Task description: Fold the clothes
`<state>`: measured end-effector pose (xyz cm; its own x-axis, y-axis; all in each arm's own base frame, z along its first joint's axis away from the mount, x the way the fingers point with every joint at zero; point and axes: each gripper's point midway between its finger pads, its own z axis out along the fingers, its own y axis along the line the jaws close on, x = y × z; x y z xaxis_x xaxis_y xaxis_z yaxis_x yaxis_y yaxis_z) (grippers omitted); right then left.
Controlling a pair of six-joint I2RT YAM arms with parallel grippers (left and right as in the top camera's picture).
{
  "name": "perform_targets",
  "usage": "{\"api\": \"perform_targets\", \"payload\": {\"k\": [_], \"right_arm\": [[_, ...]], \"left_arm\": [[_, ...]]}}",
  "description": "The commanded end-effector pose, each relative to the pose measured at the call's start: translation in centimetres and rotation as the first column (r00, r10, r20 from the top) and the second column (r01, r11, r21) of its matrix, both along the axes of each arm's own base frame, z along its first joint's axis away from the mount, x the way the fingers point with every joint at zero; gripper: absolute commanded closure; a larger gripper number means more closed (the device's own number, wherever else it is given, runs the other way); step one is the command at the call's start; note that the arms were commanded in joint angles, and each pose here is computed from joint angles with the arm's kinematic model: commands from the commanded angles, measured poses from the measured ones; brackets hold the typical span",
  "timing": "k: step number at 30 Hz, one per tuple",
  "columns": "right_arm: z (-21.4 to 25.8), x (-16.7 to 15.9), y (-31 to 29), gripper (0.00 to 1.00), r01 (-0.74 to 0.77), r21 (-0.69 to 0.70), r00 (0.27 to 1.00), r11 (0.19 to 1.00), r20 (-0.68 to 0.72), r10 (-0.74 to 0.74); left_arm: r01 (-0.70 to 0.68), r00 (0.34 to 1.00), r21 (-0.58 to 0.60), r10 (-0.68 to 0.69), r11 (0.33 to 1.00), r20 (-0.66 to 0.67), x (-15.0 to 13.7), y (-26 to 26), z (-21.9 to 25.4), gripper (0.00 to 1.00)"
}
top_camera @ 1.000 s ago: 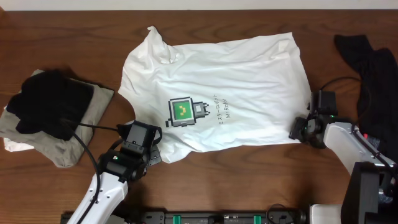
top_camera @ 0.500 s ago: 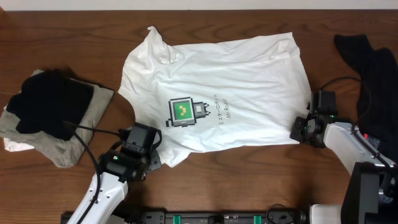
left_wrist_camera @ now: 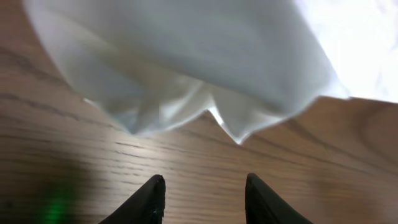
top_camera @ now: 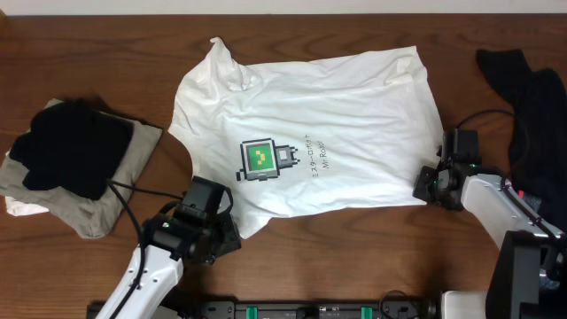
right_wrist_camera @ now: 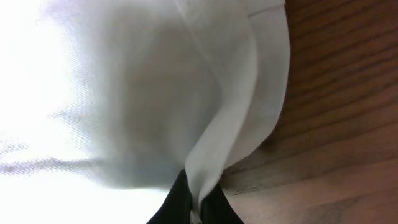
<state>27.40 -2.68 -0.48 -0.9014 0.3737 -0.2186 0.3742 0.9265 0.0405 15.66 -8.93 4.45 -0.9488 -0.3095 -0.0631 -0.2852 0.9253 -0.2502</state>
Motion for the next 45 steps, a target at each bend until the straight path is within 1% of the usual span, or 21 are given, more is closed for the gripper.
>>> {"api": "perform_targets", "payload": {"k": [1,8,13,16,21,24,30,35,37,39,41,45], "right_arm": [[-0.7,-1.1,-0.7,0.98,0.028,-0.006,0.999,1.000,-0.036,-0.029],[-0.7,-1.1,-0.7,0.97,0.029,-0.005,0.999,1.000,-0.036,-0.029],[-0.7,-1.1,-0.7,0.97,0.029,-0.006,0.999,1.000,-0.036,-0.029],[-0.7,-1.1,-0.7,0.97,0.029,-0.005,0.999,1.000,-0.036,-0.029],[-0.7,-1.1,-0.7,0.97,0.029,-0.006,0.999,1.000,-0.036,-0.029],[-0.7,-1.1,-0.7,0.97,0.029,-0.005,0.999,1.000,-0.036,-0.029],[-0.7,-1.1,-0.7,0.97,0.029,-0.005,0.999,1.000,-0.036,-0.029],[-0.7,-1.2,-0.7,0.97,0.029,-0.005,0.999,1.000,-0.036,-0.029],[-0.7,-1.1,-0.7,0.97,0.029,-0.005,0.999,1.000,-0.036,-0.029],[-0.7,-1.1,-0.7,0.97,0.029,-0.005,0.999,1.000,-0.036,-0.029],[-0.7,-1.1,-0.7,0.97,0.029,-0.005,0.999,1.000,-0.036,-0.029],[-0.7,-1.1,-0.7,0.97,0.029,-0.005,0.999,1.000,-0.036,-0.029]], "left_arm": [[0.061,0.997,0.092,-0.064,0.994,0.032,0.6,1.0,-1.2,0.58],[0.194,0.979,0.108,-0.199,0.975,0.035,1.5,-0.5,-2.9,0.59],[0.249,0.968,0.101,-0.250,0.963,-0.002,0.9,-1.6,-3.8,0.62],[0.278,0.960,0.078,-0.279,0.958,0.012,0.8,-2.5,-3.6,0.62],[0.325,0.943,0.071,-0.329,0.943,0.058,1.3,-3.7,-3.4,0.61],[0.335,0.935,0.090,-0.343,0.938,0.087,1.8,-4.0,-3.3,0.62],[0.335,0.933,0.128,-0.348,0.934,0.096,2.0,-3.7,-3.4,0.62],[0.306,0.938,0.184,-0.329,0.934,0.110,2.6,-2.8,-3.4,0.62],[0.273,0.947,0.191,-0.298,0.943,0.119,2.9,-2.6,-3.4,0.62],[0.272,0.947,0.188,-0.297,0.944,0.125,3.0,-2.7,-3.3,0.63],[0.272,0.947,0.188,-0.298,0.944,0.122,3.1,-2.8,-3.5,0.66],[0.274,0.953,0.193,-0.294,0.942,0.081,2.9,-2.8,-4.7,0.67]]}}
